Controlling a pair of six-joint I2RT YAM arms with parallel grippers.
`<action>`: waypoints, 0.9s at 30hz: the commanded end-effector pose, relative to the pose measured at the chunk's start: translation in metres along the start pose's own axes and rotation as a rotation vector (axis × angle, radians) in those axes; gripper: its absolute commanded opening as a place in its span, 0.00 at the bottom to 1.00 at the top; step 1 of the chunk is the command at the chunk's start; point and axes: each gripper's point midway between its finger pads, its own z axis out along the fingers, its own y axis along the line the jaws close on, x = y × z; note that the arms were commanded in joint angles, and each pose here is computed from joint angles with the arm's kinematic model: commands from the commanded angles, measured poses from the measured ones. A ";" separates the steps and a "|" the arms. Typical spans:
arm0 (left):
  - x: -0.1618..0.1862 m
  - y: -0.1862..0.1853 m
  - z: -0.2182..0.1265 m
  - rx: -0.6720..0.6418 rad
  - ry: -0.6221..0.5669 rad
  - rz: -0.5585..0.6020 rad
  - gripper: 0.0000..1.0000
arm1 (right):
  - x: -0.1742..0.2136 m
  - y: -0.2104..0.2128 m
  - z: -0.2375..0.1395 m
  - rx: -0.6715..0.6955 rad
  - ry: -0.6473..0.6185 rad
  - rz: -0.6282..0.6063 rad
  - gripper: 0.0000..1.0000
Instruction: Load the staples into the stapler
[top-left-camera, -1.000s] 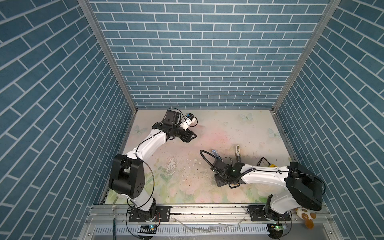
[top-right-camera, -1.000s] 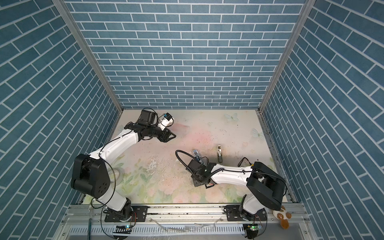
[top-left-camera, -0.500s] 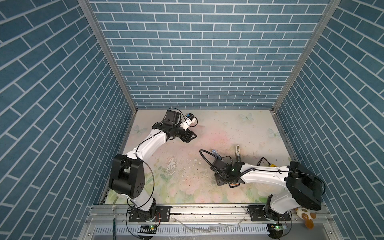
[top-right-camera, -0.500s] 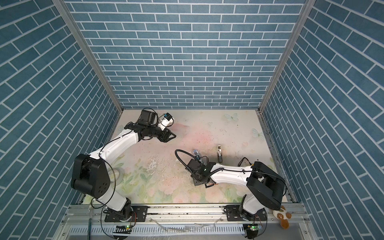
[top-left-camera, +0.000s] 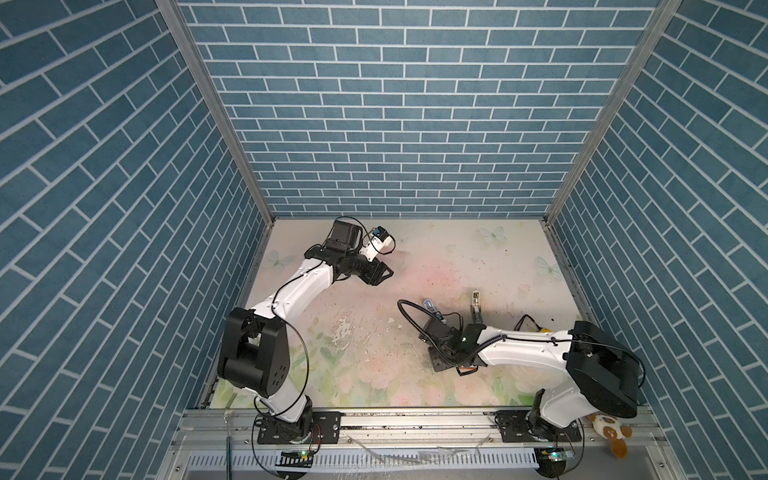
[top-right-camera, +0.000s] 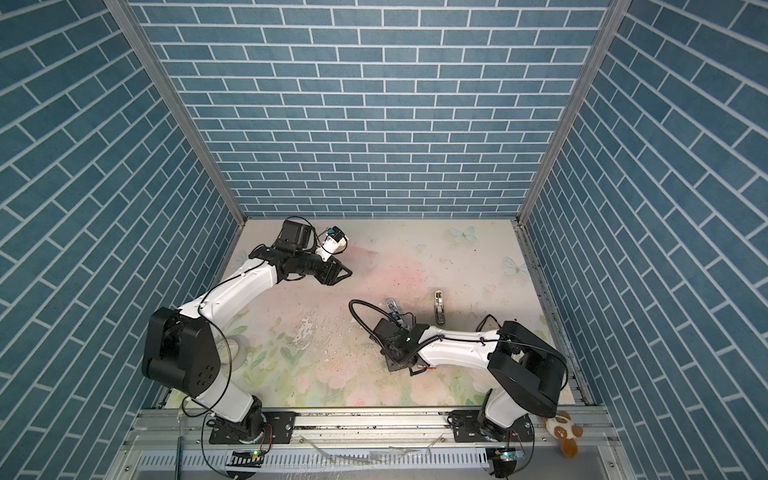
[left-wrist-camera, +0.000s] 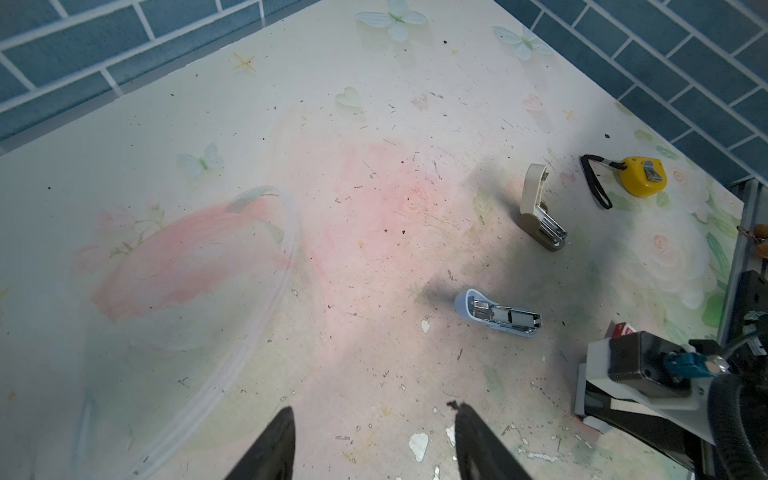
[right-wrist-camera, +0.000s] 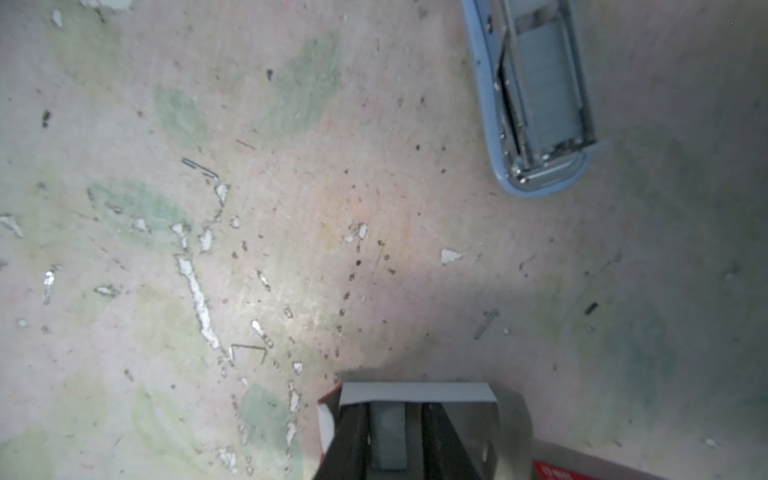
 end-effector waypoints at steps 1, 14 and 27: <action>0.004 -0.003 0.003 0.012 0.008 0.003 0.62 | -0.001 0.000 0.003 0.020 0.002 0.014 0.21; 0.002 -0.004 0.002 0.010 0.005 0.006 0.62 | -0.018 0.003 -0.013 0.015 -0.065 0.020 0.07; 0.003 -0.007 0.005 0.019 0.008 0.008 0.62 | -0.023 -0.003 -0.015 0.025 -0.105 0.067 0.07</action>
